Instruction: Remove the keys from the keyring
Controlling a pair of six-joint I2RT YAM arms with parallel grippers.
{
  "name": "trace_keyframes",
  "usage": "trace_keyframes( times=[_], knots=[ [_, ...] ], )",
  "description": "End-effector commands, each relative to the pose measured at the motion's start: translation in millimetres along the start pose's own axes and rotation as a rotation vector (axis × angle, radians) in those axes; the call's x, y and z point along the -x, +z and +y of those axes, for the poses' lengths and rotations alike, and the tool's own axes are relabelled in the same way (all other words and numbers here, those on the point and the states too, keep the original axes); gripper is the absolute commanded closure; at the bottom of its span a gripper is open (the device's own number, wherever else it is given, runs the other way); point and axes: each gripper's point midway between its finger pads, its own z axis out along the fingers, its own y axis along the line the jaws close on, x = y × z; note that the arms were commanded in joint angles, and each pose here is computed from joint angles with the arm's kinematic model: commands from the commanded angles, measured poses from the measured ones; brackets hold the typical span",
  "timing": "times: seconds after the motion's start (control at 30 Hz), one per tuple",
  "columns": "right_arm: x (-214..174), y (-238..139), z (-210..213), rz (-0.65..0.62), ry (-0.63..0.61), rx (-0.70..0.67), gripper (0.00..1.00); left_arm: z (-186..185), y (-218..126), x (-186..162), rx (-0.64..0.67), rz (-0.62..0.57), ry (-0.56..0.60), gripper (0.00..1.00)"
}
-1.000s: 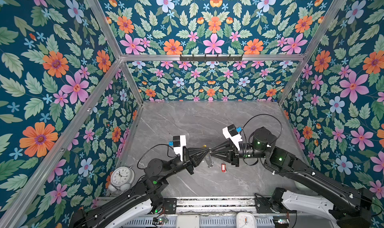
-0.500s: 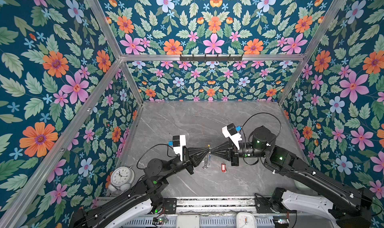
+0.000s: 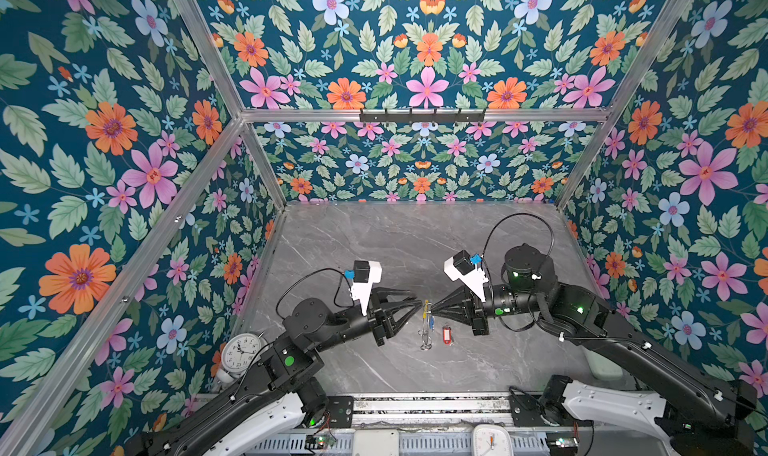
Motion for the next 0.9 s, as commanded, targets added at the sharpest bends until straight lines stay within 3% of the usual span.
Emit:
trace_keyframes(
  times=[0.0,0.13,0.3,0.7,0.87],
  knots=[
    [-12,-1,0,0.068,-0.014,-0.004,1.00,3,2,-24,0.017,0.157,0.001,0.67],
    [-14,0,-3,0.093,-0.014,-0.015,1.00,0,8,-25,0.009,0.211,0.007,0.68],
    [-15,0,-6,0.102,-0.015,-0.030,1.00,-1,13,-28,-0.007,0.237,0.002,0.79],
    [-15,0,-11,0.106,-0.022,-0.061,1.00,-6,15,-27,-0.036,0.242,0.005,0.79],
    [-14,1,-13,0.106,-0.019,-0.063,1.00,-6,17,-28,-0.046,0.244,0.005,0.85]
  ],
)
